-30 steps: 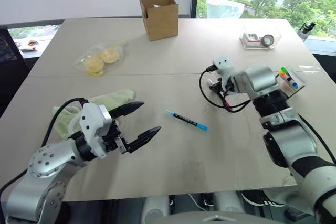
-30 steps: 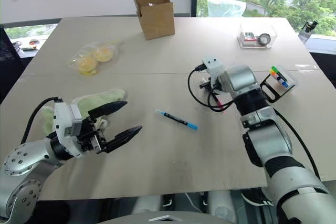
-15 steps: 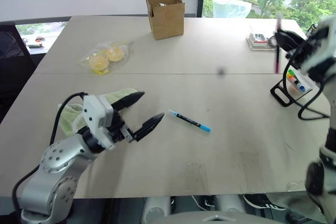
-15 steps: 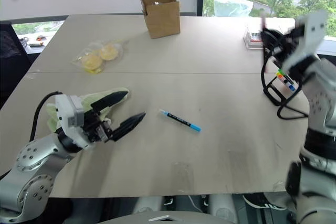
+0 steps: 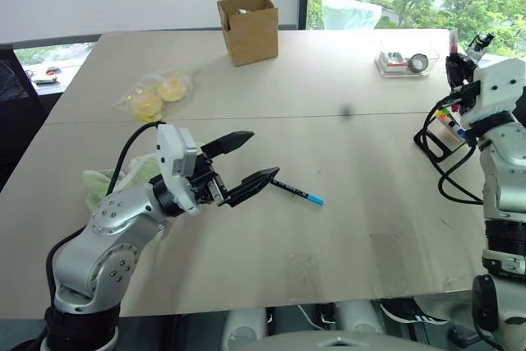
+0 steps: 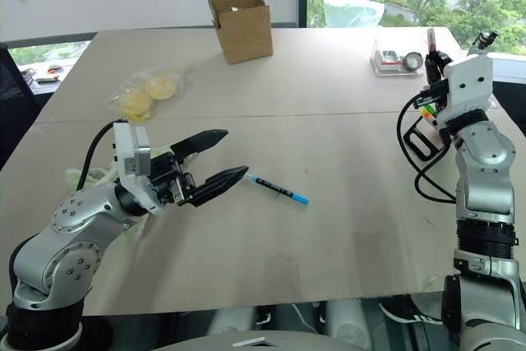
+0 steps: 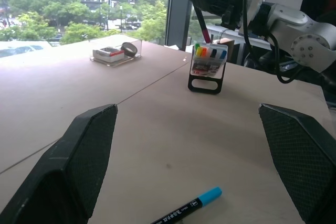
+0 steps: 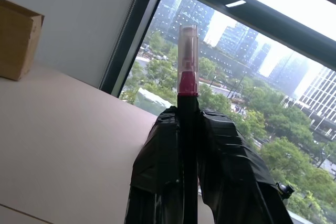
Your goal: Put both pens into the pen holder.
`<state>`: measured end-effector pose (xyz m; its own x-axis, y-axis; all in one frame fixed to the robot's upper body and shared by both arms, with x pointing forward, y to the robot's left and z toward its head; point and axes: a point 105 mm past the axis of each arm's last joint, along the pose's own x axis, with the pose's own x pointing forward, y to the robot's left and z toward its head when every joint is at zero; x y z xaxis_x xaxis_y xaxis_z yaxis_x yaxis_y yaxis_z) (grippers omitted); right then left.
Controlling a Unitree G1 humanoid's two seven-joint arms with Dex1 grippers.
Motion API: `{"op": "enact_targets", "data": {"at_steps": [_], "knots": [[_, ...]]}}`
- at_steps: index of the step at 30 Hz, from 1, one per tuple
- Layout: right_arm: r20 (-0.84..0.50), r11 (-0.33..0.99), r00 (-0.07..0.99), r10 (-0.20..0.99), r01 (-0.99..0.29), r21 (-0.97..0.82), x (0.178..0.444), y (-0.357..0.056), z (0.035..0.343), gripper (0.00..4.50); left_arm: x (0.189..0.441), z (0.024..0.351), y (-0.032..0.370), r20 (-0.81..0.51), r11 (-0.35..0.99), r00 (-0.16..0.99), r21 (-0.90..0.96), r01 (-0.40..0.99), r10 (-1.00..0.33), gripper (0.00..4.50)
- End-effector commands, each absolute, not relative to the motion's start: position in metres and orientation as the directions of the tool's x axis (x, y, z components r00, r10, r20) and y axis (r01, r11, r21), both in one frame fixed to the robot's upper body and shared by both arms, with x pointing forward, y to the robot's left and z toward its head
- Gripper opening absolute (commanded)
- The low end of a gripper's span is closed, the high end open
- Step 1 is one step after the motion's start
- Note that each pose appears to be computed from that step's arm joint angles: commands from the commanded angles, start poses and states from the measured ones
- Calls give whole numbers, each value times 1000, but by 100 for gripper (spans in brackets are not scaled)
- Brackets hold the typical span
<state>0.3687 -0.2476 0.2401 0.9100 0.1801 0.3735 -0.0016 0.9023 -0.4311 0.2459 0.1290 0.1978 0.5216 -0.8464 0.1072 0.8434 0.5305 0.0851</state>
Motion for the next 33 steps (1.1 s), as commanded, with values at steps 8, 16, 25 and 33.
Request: {"op": "enact_targets", "data": {"at_steps": [8,16,25,33], "knots": [[374,818,908,189,65,-571,373,-268,220,98,238,201,128,114,550,539,123,826,-834,450],[428,819,890,160,121,-560,355,-273,240,444,240,198,134,106,572,562,118,812,-820,450],[-8,707,779,627,-573,-415,331,-132,226,444,232,173,166,-22,599,604,103,794,-797,450],[-431,410,448,783,-893,-184,300,-49,174,444,215,156,185,-155,570,580,106,815,-800,450]]}}
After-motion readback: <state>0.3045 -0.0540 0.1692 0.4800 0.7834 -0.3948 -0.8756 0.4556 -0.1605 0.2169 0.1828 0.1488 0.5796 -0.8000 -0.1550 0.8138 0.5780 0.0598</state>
